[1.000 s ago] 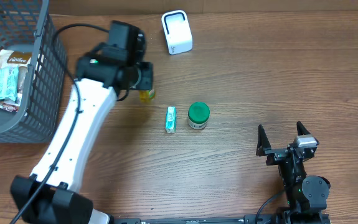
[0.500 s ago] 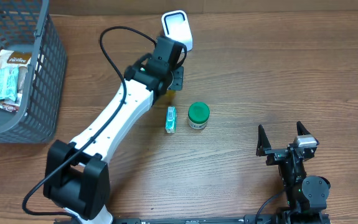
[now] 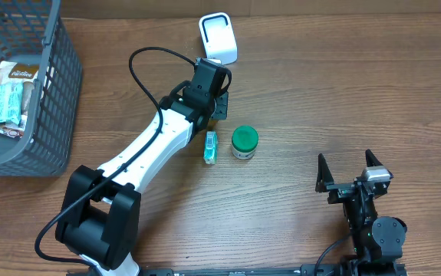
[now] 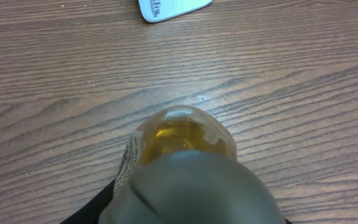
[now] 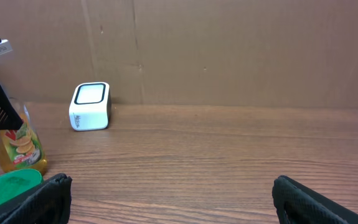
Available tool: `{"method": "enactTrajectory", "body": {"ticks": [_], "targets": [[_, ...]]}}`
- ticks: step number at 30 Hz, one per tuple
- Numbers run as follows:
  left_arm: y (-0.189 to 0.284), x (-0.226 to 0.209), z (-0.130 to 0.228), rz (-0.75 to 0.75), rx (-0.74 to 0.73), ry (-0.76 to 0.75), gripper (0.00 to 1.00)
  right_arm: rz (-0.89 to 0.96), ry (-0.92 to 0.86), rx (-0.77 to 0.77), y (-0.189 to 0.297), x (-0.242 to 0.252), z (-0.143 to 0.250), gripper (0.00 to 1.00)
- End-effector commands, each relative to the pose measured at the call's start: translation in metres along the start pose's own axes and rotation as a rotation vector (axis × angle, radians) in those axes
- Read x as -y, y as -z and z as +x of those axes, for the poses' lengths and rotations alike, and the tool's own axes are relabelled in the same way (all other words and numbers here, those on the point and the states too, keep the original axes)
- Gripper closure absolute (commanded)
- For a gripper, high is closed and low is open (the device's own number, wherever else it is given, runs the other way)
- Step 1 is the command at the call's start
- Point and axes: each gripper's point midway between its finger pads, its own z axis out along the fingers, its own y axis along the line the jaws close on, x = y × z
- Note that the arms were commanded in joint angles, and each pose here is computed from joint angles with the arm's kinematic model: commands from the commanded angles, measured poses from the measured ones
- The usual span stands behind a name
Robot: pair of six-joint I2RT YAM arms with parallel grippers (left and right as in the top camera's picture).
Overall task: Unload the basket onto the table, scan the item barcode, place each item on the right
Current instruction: 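Carry the soap bottle to the front of the white scanner, then set the soap bottle upright on the table and release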
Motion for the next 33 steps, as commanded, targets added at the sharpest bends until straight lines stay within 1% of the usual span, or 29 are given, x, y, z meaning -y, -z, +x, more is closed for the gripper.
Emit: {"method": "enactTrajectory", "body": {"ticks": [1, 6, 7, 10, 12, 14, 16, 21, 25, 28, 31, 32, 33], "targets": [[0.0, 0.004, -0.002, 0.002, 0.009, 0.005, 0.57, -0.003, 0.001, 0.0, 0.0, -0.001, 0.003, 0.0], [0.0, 0.006, 0.001, 0.02, -0.002, 0.004, 0.41, -0.003, 0.001, 0.0, 0.0, -0.001, 0.003, 0.0], [0.0, 0.007, 0.002, 0.025, -0.008, 0.004, 0.34, -0.003, 0.001, 0.0, 0.0, -0.001, 0.003, 0.0], [0.0, 0.007, 0.003, 0.026, -0.013, 0.004, 0.23, -0.003, 0.001, 0.0, 0.0, -0.001, 0.003, 0.0], [0.0, 0.007, 0.004, 0.025, -0.017, 0.003, 0.1, -0.003, 0.001, 0.0, 0.0, -0.001, 0.003, 0.0], [0.0, 0.007, 0.002, 0.026, -0.012, -0.002, 0.01, -0.003, 0.001, 0.0, 0.0, -0.001, 0.003, 0.0], [0.006, 0.008, -0.007, 0.033, 0.011, 0.001, 0.0, -0.003, 0.001, 0.0, 0.0, -0.001, 0.003, 0.0], [0.054, 0.023, -0.063, 0.11, 0.149, -0.028, 0.0, -0.003, 0.001, 0.0, 0.0, -0.001, 0.003, 0.0], [0.092, 0.023, -0.09, 0.127, 0.218, -0.014, 0.0, -0.003, 0.001, 0.0, 0.0, -0.001, 0.003, 0.0], [0.113, 0.01, -0.101, 0.106, 0.246, 0.006, 0.0, -0.003, 0.001, 0.0, 0.0, -0.001, 0.003, 0.0], [0.124, -0.014, -0.102, 0.062, 0.244, 0.034, 0.0, -0.003, 0.001, 0.0, 0.0, -0.001, 0.003, 0.0], [0.126, -0.027, -0.101, 0.031, 0.236, 0.049, 0.0, -0.003, 0.001, 0.0, 0.0, -0.001, 0.003, 0.0], [0.127, -0.051, -0.097, -0.024, 0.215, 0.077, 0.0, -0.003, 0.001, 0.0, 0.0, -0.001, 0.003, 0.0]]}}
